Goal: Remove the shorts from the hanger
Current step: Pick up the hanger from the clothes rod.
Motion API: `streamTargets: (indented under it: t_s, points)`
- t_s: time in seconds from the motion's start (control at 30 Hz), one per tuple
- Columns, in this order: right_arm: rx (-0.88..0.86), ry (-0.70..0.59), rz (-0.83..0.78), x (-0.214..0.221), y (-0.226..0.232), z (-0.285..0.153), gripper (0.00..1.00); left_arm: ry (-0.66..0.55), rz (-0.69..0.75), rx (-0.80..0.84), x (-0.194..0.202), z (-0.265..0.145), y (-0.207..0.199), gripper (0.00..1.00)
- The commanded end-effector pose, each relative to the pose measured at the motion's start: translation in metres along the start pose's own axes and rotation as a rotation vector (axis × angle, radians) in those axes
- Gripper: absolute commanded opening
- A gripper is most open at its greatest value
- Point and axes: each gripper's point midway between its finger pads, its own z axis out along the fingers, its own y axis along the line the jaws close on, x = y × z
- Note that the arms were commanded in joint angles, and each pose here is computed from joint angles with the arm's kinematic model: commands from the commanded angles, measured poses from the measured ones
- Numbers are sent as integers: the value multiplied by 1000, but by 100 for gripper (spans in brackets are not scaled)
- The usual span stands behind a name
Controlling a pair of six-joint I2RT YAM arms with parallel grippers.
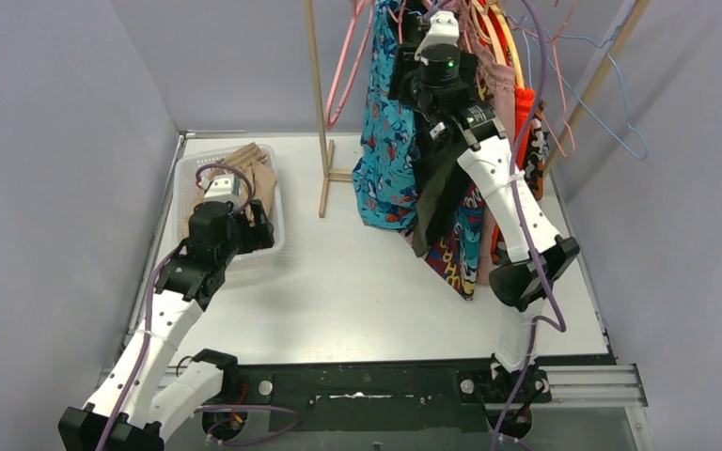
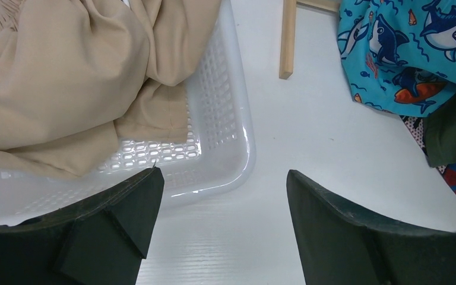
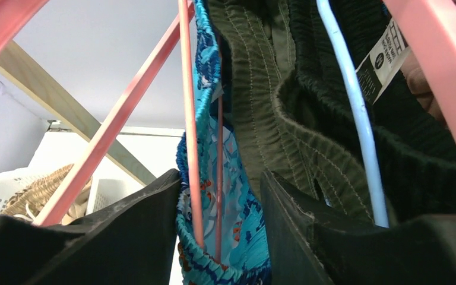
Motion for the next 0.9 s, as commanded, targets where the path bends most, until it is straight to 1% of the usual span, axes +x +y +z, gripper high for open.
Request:
streamTargets:
  t_s: [0.0,0.1,0.2,0.37,0.4,0.5,0.63,0.73,0.87]
  points:
    - [26,-80,-22,-28,-11,2,46,-59,-18,43,-17,-4,-9,76]
    - [27,-106,-21,-33,-10,5,36,-58,-22,38,-17,-5,-8,76]
    - [22,-159,-4,-46,-8,3,18,-59,-24,35,-17,-6,-8,76]
    - [12,-295,18,-82,-4,-7,1,-57,-28,40,-16,-7,-8,76]
    - [6,-328,20,-90,-1,-10,0,-57,-29,41,-16,-7,-9,76]
    - [-14,-430,-5,-113,13,-21,0,-60,-35,45,-18,-8,-10,76]
    - [-3,-528,-58,-135,28,-41,0,-77,-38,50,-25,-11,-11,76]
    - [-20,-557,-49,-141,36,-53,0,-87,-39,49,-29,-13,-12,76]
    - [-8,-551,-29,-139,35,-62,0,-89,-40,53,-31,-15,-13,76]
